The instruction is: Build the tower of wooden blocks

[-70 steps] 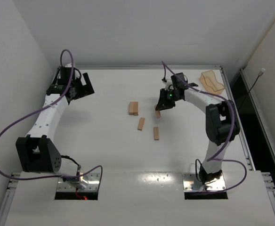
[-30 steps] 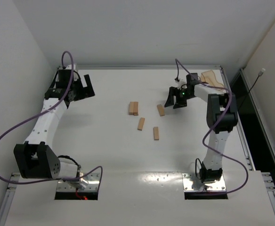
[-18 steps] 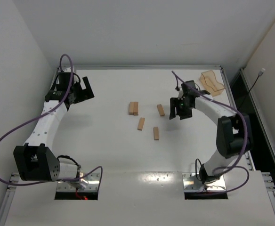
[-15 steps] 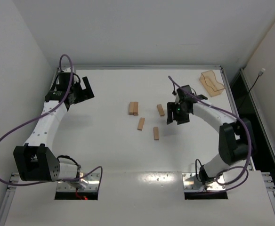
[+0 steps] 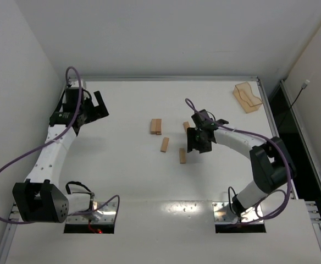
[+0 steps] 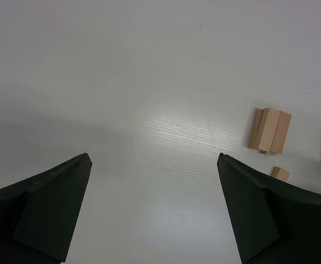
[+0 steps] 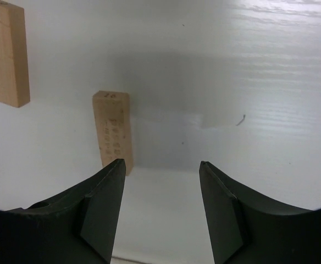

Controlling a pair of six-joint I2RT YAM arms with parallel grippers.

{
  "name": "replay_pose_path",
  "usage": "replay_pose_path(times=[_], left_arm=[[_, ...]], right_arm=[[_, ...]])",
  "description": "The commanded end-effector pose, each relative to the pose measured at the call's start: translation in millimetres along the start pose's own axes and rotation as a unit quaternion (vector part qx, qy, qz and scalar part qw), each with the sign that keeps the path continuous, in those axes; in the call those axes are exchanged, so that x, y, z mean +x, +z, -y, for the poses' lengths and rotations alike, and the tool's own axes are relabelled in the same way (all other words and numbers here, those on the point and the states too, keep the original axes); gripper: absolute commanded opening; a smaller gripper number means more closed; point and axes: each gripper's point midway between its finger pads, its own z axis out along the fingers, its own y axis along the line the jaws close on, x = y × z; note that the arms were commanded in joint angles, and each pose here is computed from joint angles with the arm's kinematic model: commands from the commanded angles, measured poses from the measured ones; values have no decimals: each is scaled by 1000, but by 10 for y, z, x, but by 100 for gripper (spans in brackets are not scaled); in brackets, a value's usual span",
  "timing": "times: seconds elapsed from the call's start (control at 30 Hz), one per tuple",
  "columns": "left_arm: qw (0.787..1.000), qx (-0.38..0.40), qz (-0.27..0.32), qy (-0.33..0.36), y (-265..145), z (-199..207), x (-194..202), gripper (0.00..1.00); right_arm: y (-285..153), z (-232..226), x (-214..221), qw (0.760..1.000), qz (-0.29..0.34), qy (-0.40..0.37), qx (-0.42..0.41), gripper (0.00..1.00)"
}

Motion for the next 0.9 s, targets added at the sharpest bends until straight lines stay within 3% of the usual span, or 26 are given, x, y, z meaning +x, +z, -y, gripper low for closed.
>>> replay_pose_path(times=[0.0, 0.33, 0.7, 0.77, 0.87], left_arm=[[999, 1, 32, -13, -119, -23, -128, 99], [999, -17, 40, -9, -201, -124, -68, 99], [998, -30, 38, -28, -209, -273, -66, 99], [998, -33, 40, -31, -224, -308, -57, 99], [998, -38, 37, -34, -209, -349, -30, 99]], right_arm=[[49, -243, -298, 999, 39, 9, -13, 53], [234, -517, -267, 1000, 22, -20, 1, 53], [460, -353, -46, 999, -10, -17, 41, 52], [462, -406, -37, 999, -9, -21, 33, 45], [491, -393, -15, 999, -13, -22, 36, 10]])
